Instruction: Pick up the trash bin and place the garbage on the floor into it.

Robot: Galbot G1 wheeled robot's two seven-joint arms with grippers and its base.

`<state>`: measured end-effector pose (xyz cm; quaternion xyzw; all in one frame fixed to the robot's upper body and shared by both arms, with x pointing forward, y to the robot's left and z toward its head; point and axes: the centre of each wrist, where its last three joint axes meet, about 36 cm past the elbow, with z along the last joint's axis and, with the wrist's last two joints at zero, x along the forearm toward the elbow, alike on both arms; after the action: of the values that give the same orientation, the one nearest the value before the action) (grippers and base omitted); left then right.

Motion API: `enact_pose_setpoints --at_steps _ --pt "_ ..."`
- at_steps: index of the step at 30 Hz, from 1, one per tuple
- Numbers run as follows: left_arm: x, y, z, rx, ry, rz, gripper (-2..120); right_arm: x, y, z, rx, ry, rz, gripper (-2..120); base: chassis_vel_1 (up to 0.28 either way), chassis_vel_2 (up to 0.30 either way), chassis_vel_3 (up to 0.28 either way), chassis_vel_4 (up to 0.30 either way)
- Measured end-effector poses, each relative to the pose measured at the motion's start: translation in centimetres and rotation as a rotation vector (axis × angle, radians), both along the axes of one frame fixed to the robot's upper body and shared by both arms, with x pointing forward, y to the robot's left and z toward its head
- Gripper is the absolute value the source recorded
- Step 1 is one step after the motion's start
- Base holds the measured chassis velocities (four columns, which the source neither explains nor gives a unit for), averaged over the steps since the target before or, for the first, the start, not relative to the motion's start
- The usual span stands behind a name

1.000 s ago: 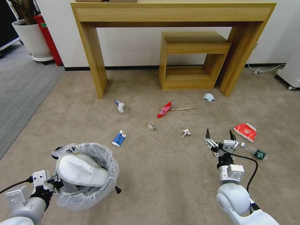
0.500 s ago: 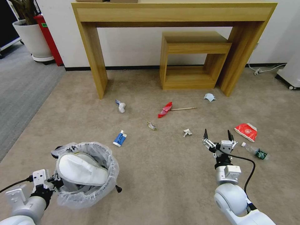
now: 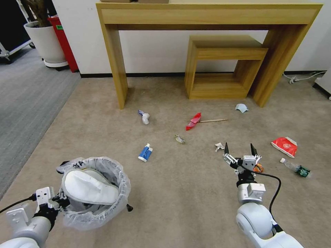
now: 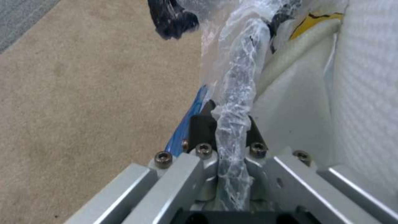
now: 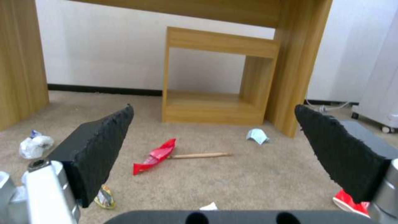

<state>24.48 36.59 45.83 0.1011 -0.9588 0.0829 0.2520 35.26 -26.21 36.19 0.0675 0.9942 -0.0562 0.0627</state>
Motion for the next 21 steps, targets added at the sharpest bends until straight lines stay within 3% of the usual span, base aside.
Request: enact_pose_setpoints --at_steps 21 --pt "0.2 1.0 0.3 0.009 -0.001 -0.008 1 -1.1 0.6 0.0 0.014 0.007 0.020 100 0.000 0.000 0.000 0.000"
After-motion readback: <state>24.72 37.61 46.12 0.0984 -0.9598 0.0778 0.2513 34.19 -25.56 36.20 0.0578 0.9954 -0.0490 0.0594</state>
